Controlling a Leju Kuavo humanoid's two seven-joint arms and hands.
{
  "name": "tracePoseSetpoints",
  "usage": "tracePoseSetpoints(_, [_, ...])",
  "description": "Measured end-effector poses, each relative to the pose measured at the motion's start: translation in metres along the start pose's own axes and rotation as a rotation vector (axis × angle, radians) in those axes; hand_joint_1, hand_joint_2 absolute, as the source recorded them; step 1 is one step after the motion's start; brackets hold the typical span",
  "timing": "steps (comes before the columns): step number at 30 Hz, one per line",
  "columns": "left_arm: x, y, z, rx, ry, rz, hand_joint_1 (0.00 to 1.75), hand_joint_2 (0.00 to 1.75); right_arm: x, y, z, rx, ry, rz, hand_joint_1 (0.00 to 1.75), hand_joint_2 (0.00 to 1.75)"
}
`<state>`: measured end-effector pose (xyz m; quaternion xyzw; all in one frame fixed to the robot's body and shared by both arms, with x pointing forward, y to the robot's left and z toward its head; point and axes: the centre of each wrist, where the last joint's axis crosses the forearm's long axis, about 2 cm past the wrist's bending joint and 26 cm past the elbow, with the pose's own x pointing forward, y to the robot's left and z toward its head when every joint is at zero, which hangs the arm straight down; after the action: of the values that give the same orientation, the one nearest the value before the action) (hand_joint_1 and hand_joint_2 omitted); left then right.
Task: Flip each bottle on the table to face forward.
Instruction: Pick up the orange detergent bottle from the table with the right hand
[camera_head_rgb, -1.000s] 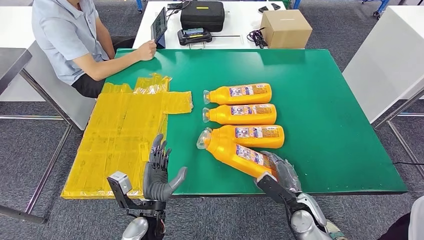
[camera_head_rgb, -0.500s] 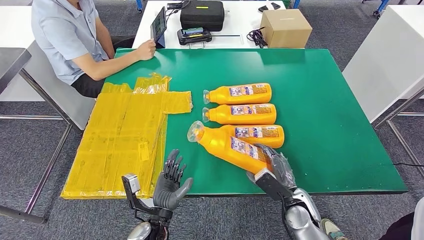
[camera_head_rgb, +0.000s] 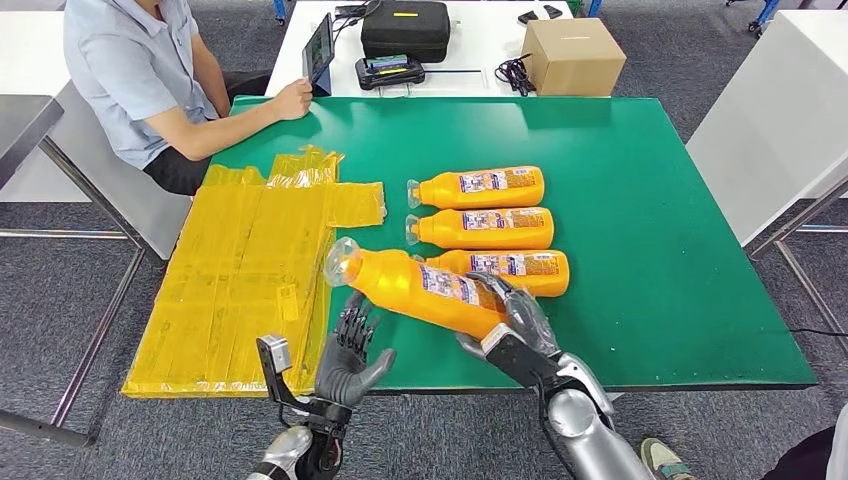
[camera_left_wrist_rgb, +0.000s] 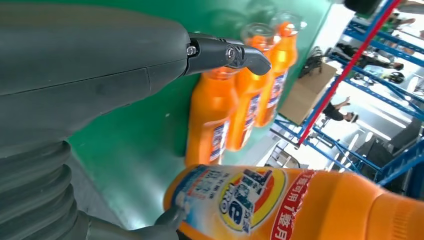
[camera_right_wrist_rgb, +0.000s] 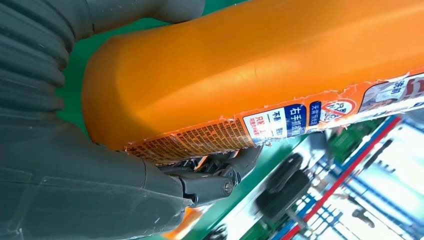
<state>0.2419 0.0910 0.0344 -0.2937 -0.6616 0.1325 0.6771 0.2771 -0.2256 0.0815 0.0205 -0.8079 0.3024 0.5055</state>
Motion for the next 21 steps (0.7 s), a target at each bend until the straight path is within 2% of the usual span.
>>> tracePoseSetpoints(10, [0.010,-0.007,-0.012,-0.024,-0.085,-0.055,0.00,1.75,0.002,0.022,-0.019,0.114,-0.018,-0.050,1.75,1.75])
tracePoseSetpoints(21, [0.021,-0.015,-0.013,-0.129,-0.103,0.128,0.00,1.75,-0.007,0.031,-0.021,0.165,0.015,-0.077,1.75,1.75])
